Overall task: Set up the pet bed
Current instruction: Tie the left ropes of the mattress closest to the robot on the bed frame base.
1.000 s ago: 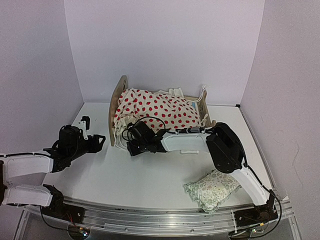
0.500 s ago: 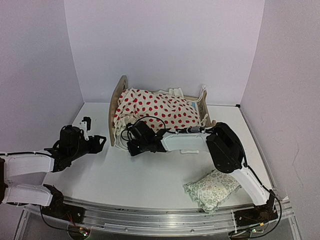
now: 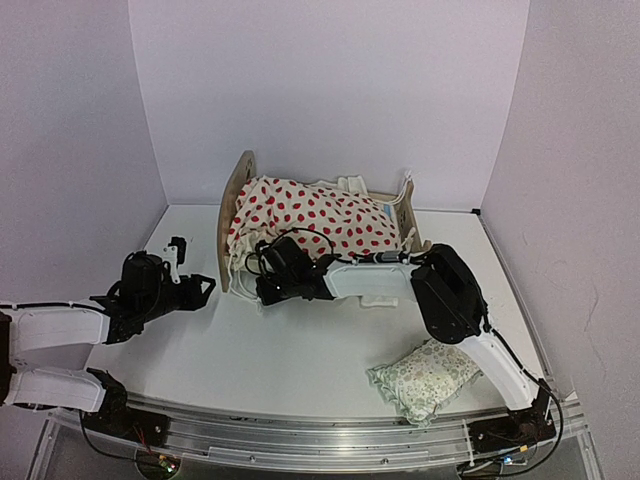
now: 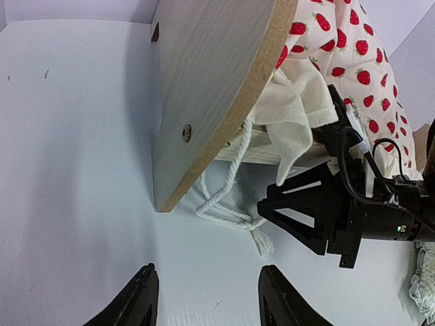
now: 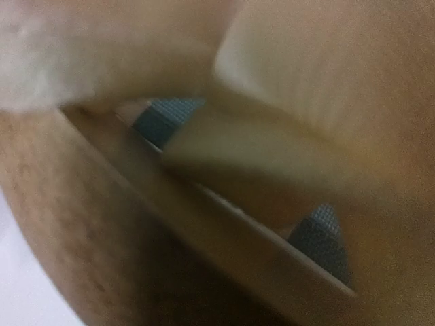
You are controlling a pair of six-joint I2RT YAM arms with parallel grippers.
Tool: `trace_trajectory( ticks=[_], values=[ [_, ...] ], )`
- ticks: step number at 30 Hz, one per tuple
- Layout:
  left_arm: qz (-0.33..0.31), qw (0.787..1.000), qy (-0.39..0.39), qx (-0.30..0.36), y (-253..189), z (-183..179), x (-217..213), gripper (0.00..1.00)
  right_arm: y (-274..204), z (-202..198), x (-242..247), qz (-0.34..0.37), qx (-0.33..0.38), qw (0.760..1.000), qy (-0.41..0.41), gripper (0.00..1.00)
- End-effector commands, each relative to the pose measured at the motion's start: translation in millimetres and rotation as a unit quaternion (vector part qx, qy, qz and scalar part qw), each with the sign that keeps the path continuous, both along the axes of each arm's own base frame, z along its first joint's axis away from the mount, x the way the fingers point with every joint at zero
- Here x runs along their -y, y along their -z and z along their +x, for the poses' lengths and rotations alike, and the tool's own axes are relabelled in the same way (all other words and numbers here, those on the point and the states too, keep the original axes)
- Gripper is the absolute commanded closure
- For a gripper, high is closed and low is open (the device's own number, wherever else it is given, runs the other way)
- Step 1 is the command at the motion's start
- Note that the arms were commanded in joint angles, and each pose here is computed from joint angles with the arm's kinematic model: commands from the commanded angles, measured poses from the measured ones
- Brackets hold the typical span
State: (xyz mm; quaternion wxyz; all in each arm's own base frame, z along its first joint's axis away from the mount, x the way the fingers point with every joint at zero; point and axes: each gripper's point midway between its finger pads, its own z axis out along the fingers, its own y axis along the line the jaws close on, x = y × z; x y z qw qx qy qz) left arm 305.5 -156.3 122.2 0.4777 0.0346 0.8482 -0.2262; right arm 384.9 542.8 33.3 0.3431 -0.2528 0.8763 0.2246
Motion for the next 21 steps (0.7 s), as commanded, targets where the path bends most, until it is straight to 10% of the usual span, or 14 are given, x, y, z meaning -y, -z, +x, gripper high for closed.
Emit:
trace_trajectory(
  ticks=[1,12,21],
  values=[
    [-0.013,1.0,0.012,0.005,-11.7,0.4,8.5,0.48,11.2,5.7,-1.7,0.009,-0.011,1.0,0.009,0.69],
    [-0.012,1.0,0.015,0.002,-11.6,-3.7,10.4,0.48,-2.0,-8.2,8.8,0.031,-0.025,0.999,0.014,0.58],
    [-0.014,1.0,0.019,0.001,-10.6,-7.7,12.8,0.48,-7.6,-11.7,12.0,0.027,-0.015,0.999,0.017,0.67]
  ],
)
